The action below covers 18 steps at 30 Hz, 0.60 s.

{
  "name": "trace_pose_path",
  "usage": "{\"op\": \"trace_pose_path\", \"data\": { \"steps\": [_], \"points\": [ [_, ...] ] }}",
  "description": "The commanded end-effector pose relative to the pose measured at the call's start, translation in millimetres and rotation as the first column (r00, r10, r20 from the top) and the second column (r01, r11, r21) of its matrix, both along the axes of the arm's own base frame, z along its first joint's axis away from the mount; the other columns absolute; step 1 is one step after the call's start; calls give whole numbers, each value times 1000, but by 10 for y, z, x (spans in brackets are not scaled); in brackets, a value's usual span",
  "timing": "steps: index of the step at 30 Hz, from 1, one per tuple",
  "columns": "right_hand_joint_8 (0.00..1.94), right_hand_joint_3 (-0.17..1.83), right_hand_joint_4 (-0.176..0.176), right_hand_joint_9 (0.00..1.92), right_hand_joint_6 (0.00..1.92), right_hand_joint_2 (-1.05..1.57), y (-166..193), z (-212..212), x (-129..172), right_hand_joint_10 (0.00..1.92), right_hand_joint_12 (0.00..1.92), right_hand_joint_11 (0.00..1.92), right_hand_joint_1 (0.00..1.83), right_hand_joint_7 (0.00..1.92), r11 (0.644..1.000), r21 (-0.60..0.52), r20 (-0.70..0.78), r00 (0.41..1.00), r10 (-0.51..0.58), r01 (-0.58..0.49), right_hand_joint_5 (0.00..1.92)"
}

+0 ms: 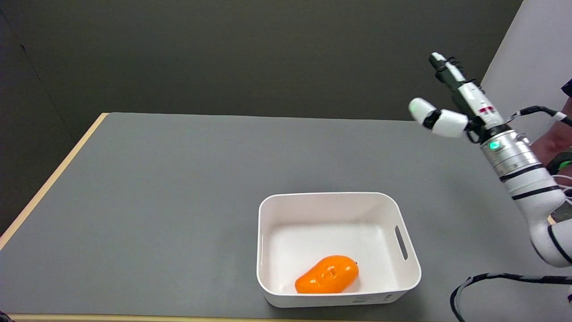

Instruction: Place mango into white box.

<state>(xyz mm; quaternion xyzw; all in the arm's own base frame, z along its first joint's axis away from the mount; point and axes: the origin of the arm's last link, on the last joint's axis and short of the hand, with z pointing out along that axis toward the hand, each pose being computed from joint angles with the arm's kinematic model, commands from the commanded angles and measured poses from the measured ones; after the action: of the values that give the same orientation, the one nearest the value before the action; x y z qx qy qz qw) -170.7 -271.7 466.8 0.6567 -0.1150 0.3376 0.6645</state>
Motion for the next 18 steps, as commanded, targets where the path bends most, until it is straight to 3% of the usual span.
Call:
{"op": "trace_pose_path", "data": {
  "steps": [1, 3, 4, 14, 18],
  "points": [
    [593, 938, 20, 479, 916, 775, 157, 866, 4, 956, 1302, 245, 648, 527, 987, -99, 231, 961, 149, -129, 394],
    [887, 369, 107, 619, 1499, 1139, 179, 848, -32, 1170, 1515, 405, 818, 682, 983, -97, 278, 944, 179, -157, 577],
    [947, 301, 117, 653, 1573, 1180, 197, 813, -48, 1219, 1570, 450, 847, 714, 979, -89, 308, 929, 204, -185, 611],
    [1092, 360, 122, 762, 1552, 1136, 90, 157, 41, 1363, 1840, 702, 864, 789, 938, 90, 381, 882, 278, -334, 642],
    [1132, 364, 111, 791, 1541, 1129, -4, -30, 74, 1388, 1921, 709, 876, 821, 924, 151, 427, 866, 260, -351, 650]
  ]
}}
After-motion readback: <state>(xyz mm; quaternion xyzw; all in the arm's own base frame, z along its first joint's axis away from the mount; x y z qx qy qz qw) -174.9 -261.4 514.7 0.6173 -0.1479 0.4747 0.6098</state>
